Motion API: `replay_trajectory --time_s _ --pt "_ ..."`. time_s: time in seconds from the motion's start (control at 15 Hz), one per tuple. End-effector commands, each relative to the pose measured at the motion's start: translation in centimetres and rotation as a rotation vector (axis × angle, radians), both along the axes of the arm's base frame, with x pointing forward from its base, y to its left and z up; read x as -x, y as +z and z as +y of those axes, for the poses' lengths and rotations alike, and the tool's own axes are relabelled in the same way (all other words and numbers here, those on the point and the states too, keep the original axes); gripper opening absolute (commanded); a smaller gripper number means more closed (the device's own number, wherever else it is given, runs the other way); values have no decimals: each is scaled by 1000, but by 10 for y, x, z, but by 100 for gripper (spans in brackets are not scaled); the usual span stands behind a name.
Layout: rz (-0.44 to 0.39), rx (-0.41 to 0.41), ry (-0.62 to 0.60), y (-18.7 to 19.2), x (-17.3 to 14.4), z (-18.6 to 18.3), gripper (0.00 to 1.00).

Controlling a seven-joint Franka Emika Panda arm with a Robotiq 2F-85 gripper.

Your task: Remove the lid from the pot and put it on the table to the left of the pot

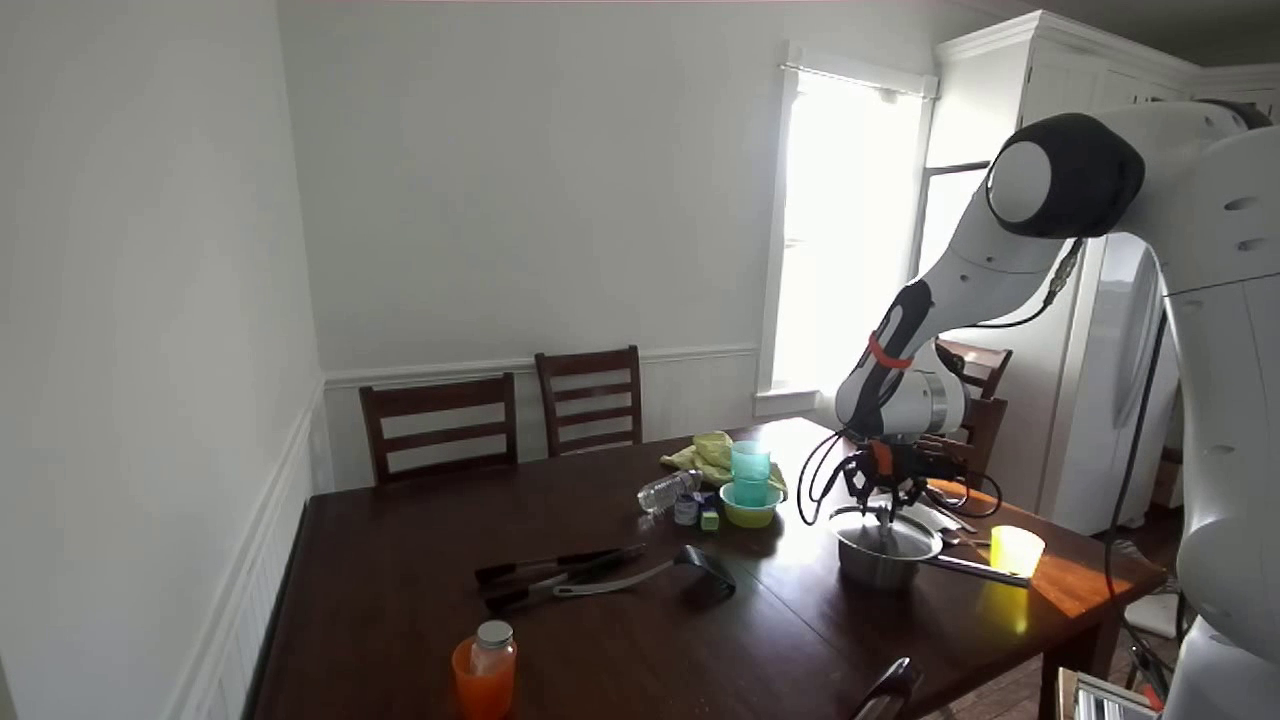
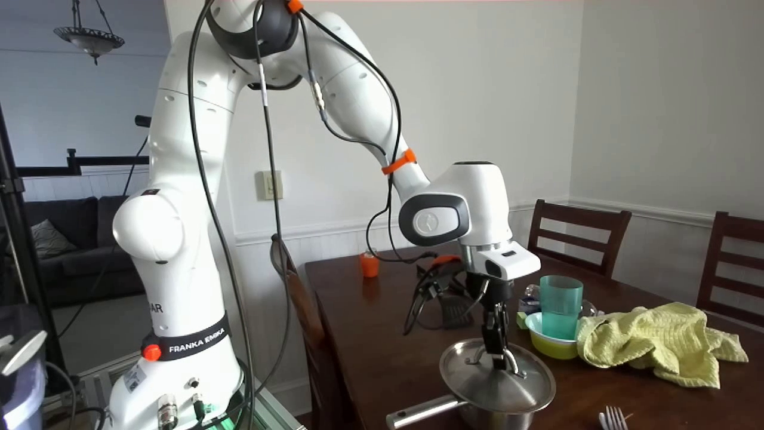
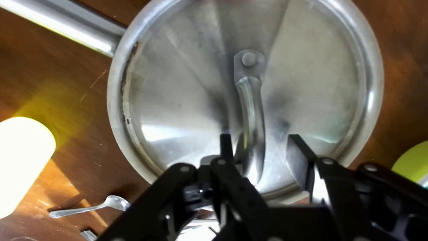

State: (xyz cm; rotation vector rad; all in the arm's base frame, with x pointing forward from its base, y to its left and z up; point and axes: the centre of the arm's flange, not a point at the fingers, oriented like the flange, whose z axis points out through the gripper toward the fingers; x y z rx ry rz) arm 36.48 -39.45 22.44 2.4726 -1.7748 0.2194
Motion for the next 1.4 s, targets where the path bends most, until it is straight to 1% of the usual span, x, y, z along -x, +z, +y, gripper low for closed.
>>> replay_trajectory --time_s 0.0,0.13,0.27,0.33,0.6,1.0,1.13,1.33 --pt "-4 -9 -11 2 -2 -10 17" --pt "-5 -8 -15 5 -1 -11 3" --pt "-4 -9 -20 7 0 -12 0" --pt "-3 -7 -21 8 1 -13 4" --pt "-10 -9 -22 13 3 -14 4" --pt "-29 -14 1 50 -6 -7 4" --pt "-38 -21 20 60 -13 1 4" --pt "-47 -22 86 73 -30 28 4"
